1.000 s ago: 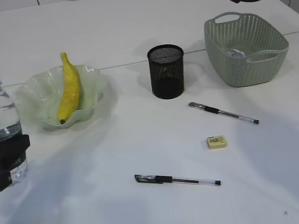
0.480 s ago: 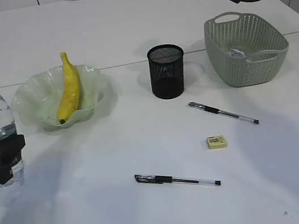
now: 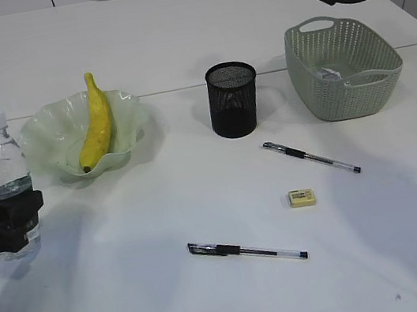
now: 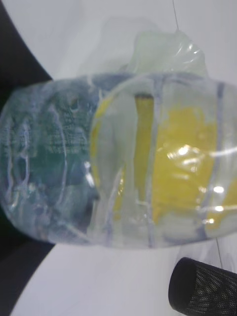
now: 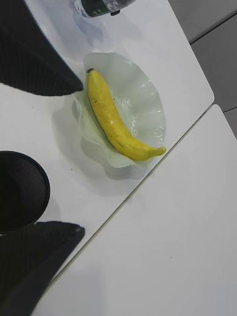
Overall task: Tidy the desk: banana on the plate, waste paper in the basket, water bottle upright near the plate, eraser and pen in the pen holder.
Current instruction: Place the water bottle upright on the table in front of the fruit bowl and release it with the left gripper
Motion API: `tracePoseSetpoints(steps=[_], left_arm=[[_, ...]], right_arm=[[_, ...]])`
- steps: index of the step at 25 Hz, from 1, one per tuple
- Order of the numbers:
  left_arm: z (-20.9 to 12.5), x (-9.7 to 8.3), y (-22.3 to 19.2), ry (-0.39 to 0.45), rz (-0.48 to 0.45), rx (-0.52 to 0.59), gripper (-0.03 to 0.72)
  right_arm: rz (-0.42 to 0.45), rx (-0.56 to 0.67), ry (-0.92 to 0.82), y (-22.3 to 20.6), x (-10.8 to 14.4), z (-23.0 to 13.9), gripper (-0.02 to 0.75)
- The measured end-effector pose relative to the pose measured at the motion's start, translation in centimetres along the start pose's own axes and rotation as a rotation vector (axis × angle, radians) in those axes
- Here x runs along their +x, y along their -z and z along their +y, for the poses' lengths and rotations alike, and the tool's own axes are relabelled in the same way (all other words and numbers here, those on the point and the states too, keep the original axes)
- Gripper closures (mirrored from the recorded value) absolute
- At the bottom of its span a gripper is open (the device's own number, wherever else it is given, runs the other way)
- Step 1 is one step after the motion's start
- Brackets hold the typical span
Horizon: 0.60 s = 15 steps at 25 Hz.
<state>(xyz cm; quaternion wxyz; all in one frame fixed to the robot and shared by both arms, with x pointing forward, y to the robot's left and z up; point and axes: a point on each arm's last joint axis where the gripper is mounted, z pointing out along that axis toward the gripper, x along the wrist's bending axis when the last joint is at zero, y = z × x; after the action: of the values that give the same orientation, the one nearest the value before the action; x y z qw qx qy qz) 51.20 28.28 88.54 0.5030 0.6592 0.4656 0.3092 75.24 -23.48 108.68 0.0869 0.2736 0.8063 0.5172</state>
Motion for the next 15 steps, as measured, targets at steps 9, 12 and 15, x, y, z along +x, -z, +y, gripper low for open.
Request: tracePoseSetpoints(steps=[9,12,15], left_arm=[[1.1,0.4,-1.1,-0.023,-0.028,-0.041,0.31],[1.3,0.4,-1.2,-0.023,-0.027,-0.048,0.31],[1.3,0.5,-1.3,-0.018,-0.022,-0.048,0.31]], right_arm=[[0.0,0.001,0.005,0.0,0.0,0.0,0.151],[0.0,0.001,0.006,0.0,0.0,0.0,0.151],[0.0,0.001,0.006,0.0,0.0,0.0,0.152]])
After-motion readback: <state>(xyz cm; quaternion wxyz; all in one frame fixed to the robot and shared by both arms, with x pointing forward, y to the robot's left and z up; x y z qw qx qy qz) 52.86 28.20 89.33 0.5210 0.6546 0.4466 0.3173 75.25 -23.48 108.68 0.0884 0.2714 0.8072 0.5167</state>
